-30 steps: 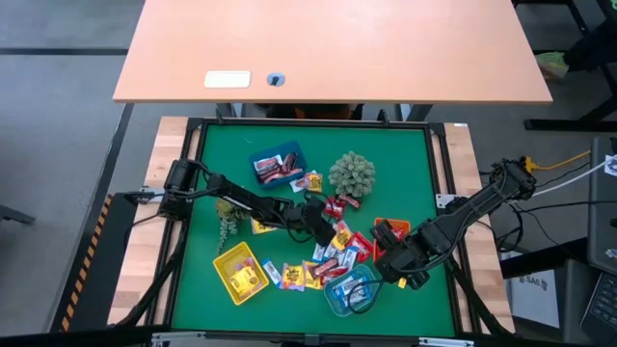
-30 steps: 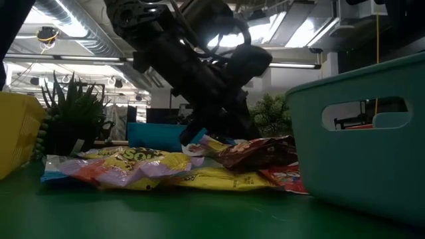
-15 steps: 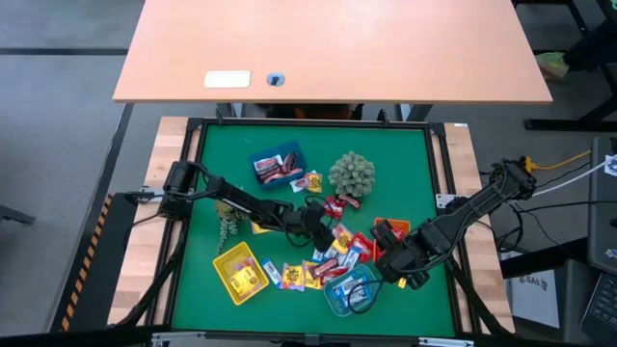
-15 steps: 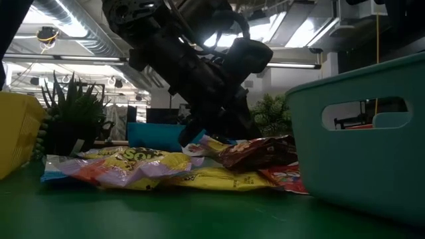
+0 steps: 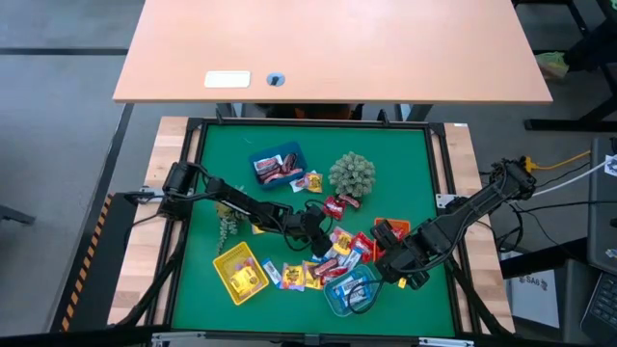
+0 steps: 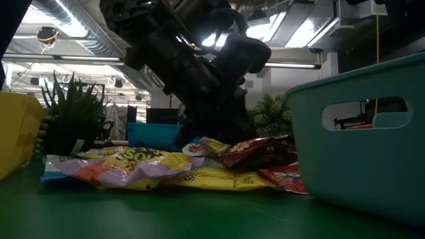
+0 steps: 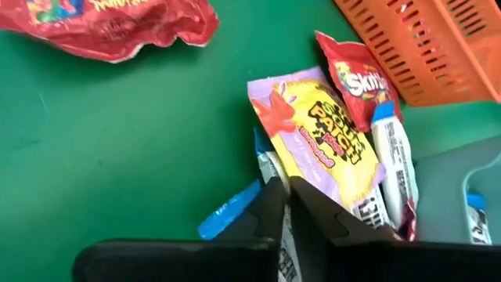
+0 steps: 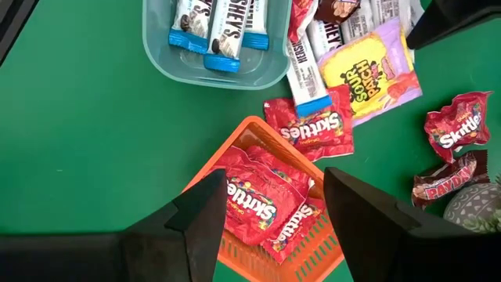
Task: Sort candy
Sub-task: Put the white-blue chocolate into the light blue bin
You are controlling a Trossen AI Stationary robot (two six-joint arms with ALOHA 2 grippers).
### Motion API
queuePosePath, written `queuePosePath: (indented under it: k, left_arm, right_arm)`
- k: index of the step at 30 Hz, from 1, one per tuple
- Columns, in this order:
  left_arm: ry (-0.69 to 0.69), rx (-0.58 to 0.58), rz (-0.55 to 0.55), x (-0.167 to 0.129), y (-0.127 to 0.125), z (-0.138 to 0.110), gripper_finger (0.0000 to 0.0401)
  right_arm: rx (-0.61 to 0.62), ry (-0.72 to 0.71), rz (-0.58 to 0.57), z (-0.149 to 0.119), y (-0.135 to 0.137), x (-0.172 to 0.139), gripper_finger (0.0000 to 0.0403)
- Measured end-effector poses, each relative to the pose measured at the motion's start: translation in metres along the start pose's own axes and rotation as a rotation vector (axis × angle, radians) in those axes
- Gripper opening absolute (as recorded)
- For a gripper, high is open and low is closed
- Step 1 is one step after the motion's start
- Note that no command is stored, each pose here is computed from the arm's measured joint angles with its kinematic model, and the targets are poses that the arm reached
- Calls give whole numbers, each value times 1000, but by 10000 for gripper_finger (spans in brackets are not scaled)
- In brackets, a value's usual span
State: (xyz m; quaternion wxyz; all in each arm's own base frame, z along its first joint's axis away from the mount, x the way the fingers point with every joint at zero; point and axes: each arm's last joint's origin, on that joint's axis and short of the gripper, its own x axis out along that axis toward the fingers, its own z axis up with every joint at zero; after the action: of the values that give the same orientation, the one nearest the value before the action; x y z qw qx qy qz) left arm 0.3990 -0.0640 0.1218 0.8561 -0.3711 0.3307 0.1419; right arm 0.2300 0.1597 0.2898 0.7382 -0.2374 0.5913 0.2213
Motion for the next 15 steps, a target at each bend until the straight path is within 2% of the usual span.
queuePosePath:
  k: [8,15]
  left_arm:
    - [9,19,-7,0,-1,-1,107]
    - [30,31,2,-1,0,-3,155]
  right_arm:
    - [0,0,0,0,0,0,214]
    - [0,0,0,0,0,0,214]
